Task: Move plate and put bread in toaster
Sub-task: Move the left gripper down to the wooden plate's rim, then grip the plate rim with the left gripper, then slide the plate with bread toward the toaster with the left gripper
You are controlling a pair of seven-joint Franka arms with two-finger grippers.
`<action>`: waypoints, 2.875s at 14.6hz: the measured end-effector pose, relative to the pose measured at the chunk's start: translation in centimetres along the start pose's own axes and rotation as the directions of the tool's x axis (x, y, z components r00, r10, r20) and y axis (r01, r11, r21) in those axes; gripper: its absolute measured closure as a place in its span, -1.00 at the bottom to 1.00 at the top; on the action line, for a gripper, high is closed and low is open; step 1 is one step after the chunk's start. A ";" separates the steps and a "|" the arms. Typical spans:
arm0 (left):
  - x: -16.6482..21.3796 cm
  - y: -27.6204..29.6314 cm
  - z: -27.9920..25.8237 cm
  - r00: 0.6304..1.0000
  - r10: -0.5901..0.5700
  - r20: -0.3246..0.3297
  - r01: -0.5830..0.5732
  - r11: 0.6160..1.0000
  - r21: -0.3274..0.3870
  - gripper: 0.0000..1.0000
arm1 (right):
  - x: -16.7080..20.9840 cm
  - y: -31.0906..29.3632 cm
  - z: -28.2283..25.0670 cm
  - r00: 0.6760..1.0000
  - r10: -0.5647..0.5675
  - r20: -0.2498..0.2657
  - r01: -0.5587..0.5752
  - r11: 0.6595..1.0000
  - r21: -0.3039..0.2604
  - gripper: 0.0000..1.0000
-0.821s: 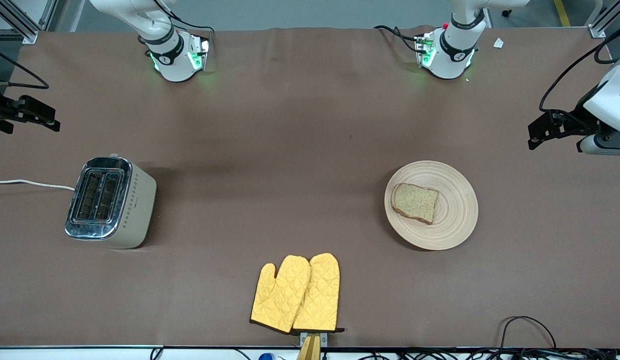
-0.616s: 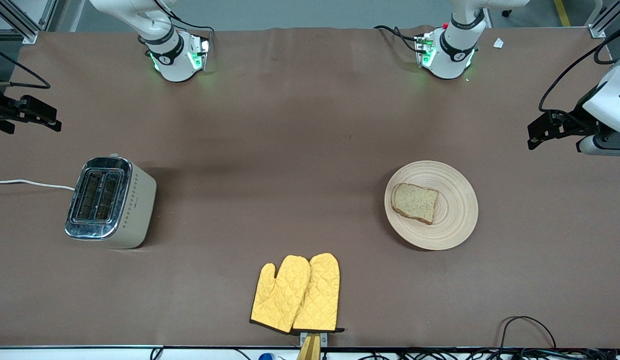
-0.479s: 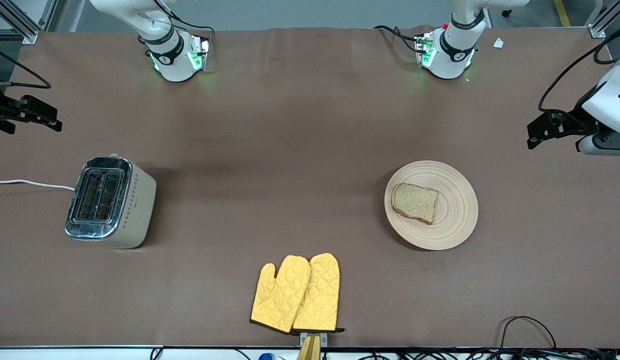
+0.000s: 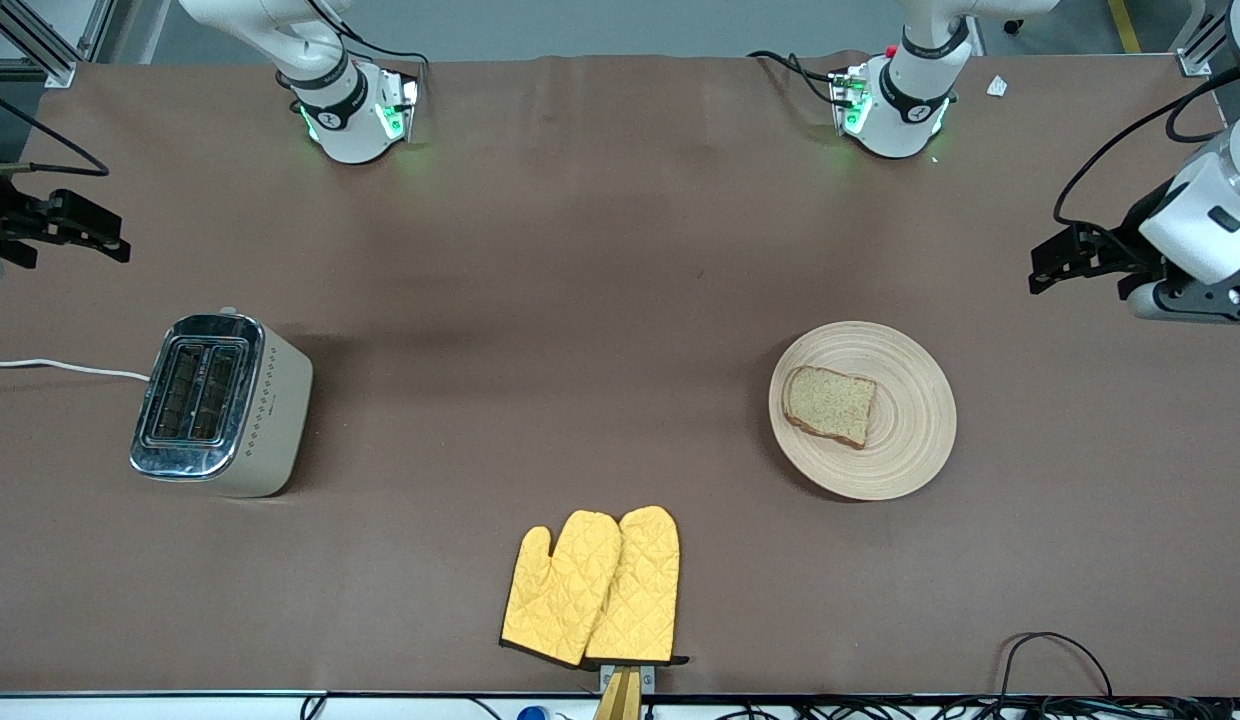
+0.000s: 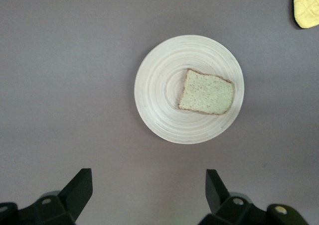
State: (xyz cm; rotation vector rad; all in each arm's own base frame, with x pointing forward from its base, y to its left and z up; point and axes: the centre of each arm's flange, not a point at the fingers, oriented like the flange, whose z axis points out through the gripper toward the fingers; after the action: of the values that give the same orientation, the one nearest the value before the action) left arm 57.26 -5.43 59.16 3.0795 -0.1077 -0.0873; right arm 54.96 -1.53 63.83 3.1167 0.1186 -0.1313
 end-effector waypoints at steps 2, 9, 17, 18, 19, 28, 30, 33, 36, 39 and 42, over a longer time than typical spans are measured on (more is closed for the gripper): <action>1.1 -1.4 2.3 0.998 -0.036 0.043 0.038 0.998 -0.054 -1.00 | 0.0 -0.1 0.0 1.000 -0.002 -0.001 0.002 1.000 0.000 -1.00; 6.5 -9.8 16.1 0.989 -0.009 0.150 0.054 0.953 -0.298 -1.00 | 0.0 -0.1 -0.3 1.000 -0.002 -0.006 0.002 1.000 -0.001 -1.00; 8.7 -18.0 35.5 0.994 0.082 0.077 -0.024 0.827 -0.561 -1.00 | 0.0 -0.2 -0.3 1.000 -0.003 -0.007 0.003 1.000 -0.001 -1.00; 8.8 -17.7 36.8 0.994 0.087 0.066 -0.033 0.812 -0.582 -1.00 | 0.0 -0.2 -0.3 1.000 -0.004 -0.007 0.004 1.000 -0.001 -1.00; 8.9 -17.3 37.7 0.994 0.094 0.055 -0.042 0.798 -0.602 -1.00 | 0.0 -0.3 -0.4 1.000 -0.005 -0.008 0.005 1.000 -0.001 -1.00; 8.9 -16.7 41.7 0.985 0.170 -0.008 -0.134 0.748 -0.650 -0.52 | 0.0 -0.7 -0.7 1.000 -0.012 -0.014 0.012 1.000 -0.002 -1.00; 8.9 -16.7 41.7 0.981 0.193 -0.027 -0.164 0.743 -0.649 -0.14 | 0.0 -0.7 -0.7 1.000 -0.013 -0.014 0.012 1.000 -0.002 -1.00; 8.8 -16.8 41.9 0.967 0.245 -0.072 -0.232 0.727 -0.647 0.46 | 0.0 -0.7 -0.7 1.000 -0.013 -0.014 0.013 1.000 -0.002 -1.00; 8.7 -16.9 42.1 0.954 0.276 -0.120 -0.283 0.689 -0.668 0.69 | 0.0 -0.7 -0.7 1.000 -0.013 -0.014 0.013 1.000 -0.002 -1.00; 8.9 -16.2 42.0 0.944 0.299 -0.138 -0.310 0.664 -0.680 0.70 | 0.0 -0.7 -0.7 1.000 -0.013 -0.014 0.013 1.000 -0.002 -1.00; 9.5 -12.8 41.2 0.945 0.309 -0.106 -0.284 0.616 -0.734 0.79 | 0.0 -0.7 -0.7 1.000 -0.013 -0.014 0.013 1.000 -0.002 -1.00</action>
State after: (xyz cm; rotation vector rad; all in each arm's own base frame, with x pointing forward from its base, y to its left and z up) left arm 65.18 4.27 16.84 2.1883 -0.4609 -0.1246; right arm 54.98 -0.82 64.49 3.1154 0.1384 -0.1090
